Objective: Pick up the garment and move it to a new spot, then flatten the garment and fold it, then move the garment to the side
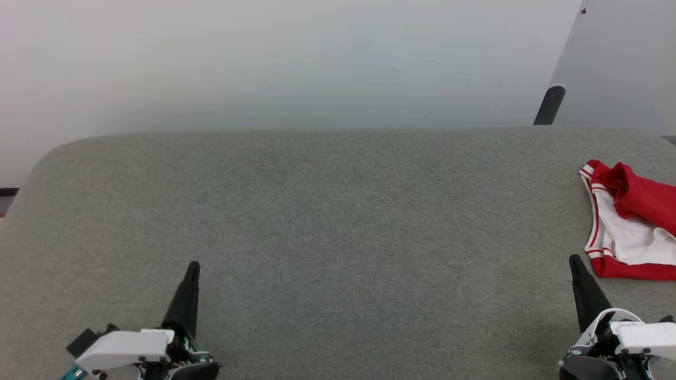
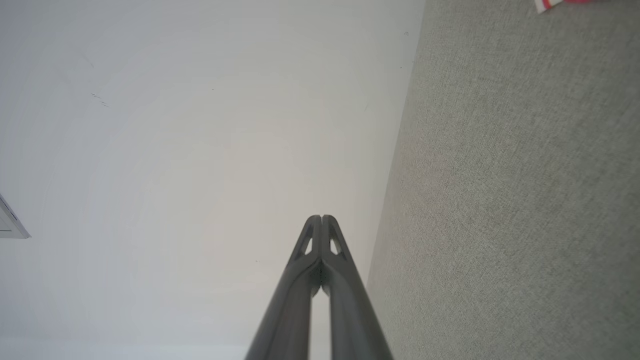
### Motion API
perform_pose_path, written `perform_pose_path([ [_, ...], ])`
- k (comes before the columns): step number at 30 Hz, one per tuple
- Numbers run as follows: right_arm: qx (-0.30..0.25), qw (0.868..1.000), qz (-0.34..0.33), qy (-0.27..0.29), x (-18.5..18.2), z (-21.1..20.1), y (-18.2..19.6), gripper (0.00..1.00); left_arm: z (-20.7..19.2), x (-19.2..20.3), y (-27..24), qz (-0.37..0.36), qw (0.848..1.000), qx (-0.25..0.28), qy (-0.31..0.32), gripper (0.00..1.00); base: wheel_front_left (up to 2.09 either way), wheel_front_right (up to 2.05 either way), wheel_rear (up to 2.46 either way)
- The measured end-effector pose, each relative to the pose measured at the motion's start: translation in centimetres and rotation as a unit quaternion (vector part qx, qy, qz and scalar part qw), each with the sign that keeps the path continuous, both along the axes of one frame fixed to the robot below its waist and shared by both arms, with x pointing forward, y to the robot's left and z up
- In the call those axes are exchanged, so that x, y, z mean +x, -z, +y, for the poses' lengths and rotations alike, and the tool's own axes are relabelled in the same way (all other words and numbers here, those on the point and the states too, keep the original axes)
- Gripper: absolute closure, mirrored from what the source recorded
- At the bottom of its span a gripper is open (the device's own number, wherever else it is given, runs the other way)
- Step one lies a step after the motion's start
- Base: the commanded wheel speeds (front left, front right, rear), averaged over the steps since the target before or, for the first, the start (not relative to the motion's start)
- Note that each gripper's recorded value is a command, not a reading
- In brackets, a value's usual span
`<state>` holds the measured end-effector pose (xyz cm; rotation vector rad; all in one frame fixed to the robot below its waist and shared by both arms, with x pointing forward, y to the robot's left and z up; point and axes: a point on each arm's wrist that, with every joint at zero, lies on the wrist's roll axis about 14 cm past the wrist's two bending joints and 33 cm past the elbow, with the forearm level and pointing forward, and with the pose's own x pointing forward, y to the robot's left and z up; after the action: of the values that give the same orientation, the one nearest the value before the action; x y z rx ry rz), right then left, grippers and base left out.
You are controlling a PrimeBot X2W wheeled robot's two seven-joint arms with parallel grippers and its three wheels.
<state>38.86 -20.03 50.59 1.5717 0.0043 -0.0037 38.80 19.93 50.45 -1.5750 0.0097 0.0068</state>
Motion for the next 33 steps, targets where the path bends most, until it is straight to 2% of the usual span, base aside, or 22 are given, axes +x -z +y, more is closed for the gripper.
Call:
perform_pose_path([
  [33,0.000,1.000,0.000,0.000,0.00,0.00,0.00,1.00,0.00,0.00,0.00,0.000,1.000,0.000,0.000,1.00,0.00,0.00,0.00],
])
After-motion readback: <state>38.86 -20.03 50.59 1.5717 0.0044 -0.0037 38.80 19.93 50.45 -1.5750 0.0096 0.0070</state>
